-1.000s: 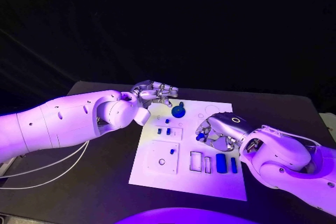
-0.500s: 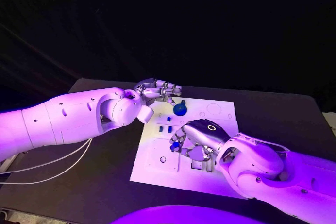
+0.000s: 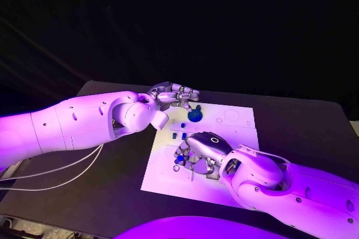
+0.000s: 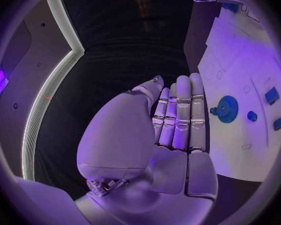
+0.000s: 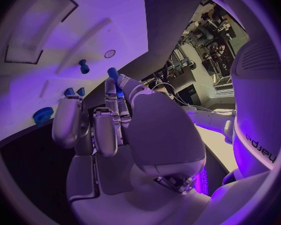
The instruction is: Assemble the parts on the task board
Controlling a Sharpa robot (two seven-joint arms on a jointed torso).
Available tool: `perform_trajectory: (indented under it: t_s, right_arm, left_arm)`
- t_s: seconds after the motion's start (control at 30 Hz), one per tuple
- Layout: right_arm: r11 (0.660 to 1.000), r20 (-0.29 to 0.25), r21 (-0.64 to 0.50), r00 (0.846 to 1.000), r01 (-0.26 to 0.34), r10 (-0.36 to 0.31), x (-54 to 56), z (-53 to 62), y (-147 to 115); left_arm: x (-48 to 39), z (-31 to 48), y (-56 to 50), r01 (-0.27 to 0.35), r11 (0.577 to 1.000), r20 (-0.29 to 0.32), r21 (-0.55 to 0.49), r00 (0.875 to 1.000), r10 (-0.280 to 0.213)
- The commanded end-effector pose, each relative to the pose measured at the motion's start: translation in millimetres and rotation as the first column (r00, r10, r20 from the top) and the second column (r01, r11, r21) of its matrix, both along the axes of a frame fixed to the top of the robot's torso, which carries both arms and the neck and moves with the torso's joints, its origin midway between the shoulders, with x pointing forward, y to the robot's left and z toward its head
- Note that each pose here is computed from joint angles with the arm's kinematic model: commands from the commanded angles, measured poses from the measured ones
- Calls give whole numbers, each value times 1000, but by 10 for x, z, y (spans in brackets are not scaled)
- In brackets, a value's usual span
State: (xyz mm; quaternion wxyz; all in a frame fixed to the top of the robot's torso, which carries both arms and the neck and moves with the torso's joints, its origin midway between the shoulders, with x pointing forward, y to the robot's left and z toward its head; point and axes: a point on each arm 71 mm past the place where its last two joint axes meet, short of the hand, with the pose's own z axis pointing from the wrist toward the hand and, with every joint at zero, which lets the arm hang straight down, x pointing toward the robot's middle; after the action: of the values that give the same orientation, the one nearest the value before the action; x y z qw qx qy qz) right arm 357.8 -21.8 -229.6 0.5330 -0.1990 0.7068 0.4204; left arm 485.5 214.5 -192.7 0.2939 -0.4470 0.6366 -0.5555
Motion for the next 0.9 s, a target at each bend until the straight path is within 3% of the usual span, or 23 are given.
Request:
perform_trajectory:
  t_s: [0.03, 0.9]
  right_arm:
    - [1000, -13, -1, 1000, -16, 16, -4, -48, 15]
    - [999, -57, -29, 998, -18, 16, 23, -249, 35]
  left_arm:
    - [-6, 10, -30, 22, 1000, 0, -11, 1000, -22]
    - [-2, 9, -58, 28, 1000, 0, -13, 1000, -28]
